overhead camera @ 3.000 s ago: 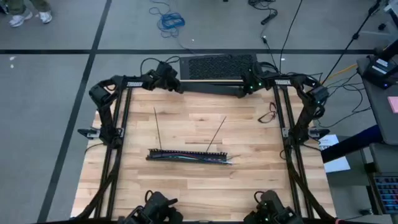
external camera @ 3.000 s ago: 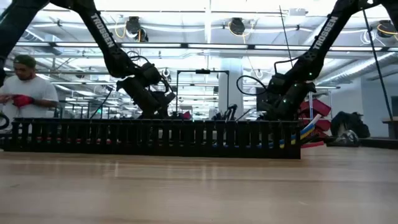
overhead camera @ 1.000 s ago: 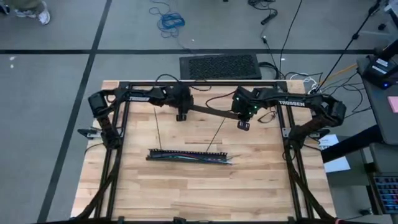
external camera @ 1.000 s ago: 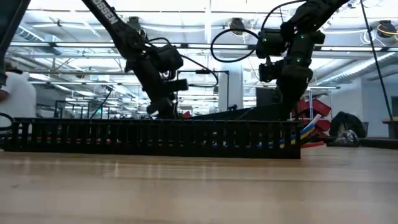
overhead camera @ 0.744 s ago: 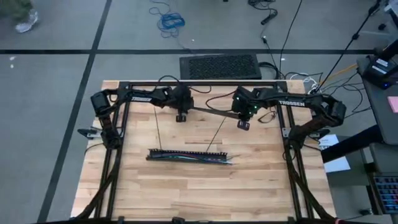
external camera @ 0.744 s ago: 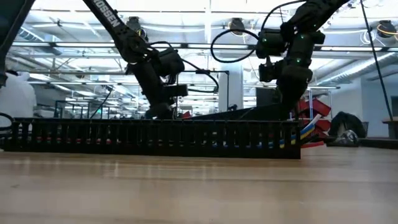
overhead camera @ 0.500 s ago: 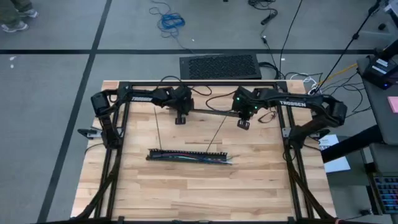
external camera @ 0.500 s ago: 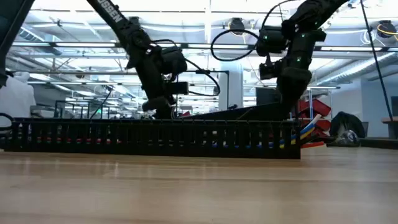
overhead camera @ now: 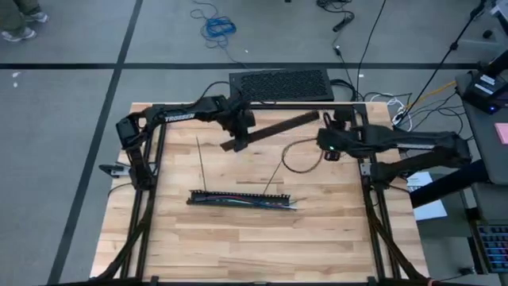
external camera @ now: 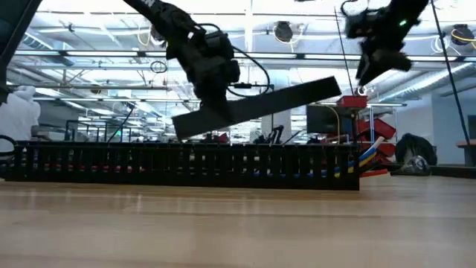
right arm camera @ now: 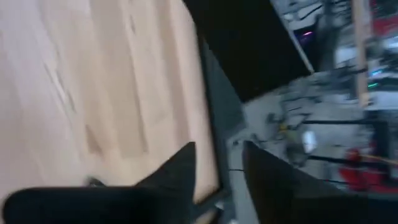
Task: Ziptie cables
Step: Close the black cable duct
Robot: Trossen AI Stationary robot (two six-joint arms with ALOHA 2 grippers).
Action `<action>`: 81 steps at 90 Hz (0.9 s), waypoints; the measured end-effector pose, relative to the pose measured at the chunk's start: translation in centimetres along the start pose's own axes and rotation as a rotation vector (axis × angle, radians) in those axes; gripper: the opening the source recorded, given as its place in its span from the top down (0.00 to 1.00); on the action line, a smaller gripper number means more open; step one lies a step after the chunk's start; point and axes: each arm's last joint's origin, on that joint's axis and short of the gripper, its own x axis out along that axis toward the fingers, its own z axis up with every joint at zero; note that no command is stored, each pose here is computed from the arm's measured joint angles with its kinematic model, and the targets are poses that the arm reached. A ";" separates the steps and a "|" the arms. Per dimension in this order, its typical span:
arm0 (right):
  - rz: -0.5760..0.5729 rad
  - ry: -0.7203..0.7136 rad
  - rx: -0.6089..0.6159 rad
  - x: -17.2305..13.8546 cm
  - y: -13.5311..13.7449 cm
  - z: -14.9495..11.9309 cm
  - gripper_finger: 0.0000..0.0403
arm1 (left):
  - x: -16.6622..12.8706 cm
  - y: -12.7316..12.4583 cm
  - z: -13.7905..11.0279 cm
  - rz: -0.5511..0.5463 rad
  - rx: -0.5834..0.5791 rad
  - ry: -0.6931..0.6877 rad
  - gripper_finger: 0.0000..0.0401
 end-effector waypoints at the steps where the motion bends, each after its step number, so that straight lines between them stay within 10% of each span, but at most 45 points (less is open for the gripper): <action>1: -0.007 -0.001 -0.003 -0.1 0.0 -0.1 0.62 | 0.0 0.0 0.0 -0.002 -0.008 0.002 0.98; 29: 0.207 -0.250 0.041 -3.0 1.3 0.4 0.35 | -0.2 -0.7 0.2 -0.185 -0.241 -0.002 0.98; 81: 0.245 -0.388 -0.205 -2.1 8.2 8.8 0.33 | 2.8 -5.6 1.0 -0.385 -0.293 0.059 0.98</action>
